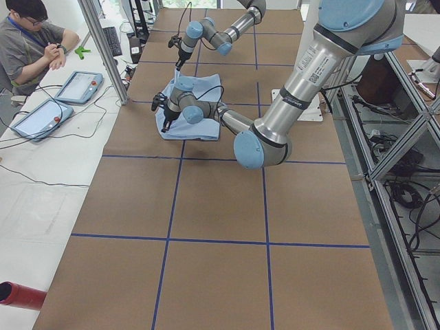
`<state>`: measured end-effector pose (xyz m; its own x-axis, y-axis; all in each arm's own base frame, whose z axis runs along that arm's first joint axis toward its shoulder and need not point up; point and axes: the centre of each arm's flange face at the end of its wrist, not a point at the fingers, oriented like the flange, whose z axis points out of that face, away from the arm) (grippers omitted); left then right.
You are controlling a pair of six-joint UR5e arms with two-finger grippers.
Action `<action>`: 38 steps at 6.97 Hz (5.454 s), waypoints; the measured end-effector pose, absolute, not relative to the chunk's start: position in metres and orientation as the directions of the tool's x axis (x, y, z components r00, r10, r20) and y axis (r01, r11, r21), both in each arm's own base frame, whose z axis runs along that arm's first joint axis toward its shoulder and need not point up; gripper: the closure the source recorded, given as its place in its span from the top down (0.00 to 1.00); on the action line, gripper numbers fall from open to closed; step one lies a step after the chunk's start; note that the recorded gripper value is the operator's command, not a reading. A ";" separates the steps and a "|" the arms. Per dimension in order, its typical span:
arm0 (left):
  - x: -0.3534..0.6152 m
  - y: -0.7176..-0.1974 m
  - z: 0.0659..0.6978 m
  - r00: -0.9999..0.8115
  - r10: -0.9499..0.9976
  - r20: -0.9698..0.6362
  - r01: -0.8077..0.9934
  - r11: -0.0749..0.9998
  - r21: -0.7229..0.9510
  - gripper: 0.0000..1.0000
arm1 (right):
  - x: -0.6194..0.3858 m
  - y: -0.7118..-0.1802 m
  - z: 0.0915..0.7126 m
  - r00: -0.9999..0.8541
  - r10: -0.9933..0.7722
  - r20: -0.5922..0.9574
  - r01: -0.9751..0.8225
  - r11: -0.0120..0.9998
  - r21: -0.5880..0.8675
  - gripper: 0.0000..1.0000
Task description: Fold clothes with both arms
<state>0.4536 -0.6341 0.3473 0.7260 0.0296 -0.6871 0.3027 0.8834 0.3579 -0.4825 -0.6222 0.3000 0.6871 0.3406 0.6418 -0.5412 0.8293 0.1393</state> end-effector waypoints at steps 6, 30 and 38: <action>0.398 -0.522 0.346 0.633 0.240 -0.736 0.194 0.871 0.451 1.00 | -0.483 -0.619 0.284 0.692 0.206 0.692 -0.477 0.850 0.224 1.00; 0.347 -0.745 0.452 0.872 0.184 -0.453 0.142 0.791 0.595 1.00 | -0.485 -0.612 0.265 0.658 0.199 0.726 -0.493 0.843 0.215 0.97; 0.332 -0.690 0.408 0.747 0.291 -0.597 0.190 0.768 0.612 1.00 | -0.625 -0.535 0.211 0.452 0.493 0.743 -0.618 0.774 -0.138 0.47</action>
<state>0.3323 -0.6904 0.4081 0.7474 0.2912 -0.5971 0.1895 0.7680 0.6118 -0.6246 -0.5350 0.2110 0.4522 0.4933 0.7431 -0.6178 0.7741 -0.1380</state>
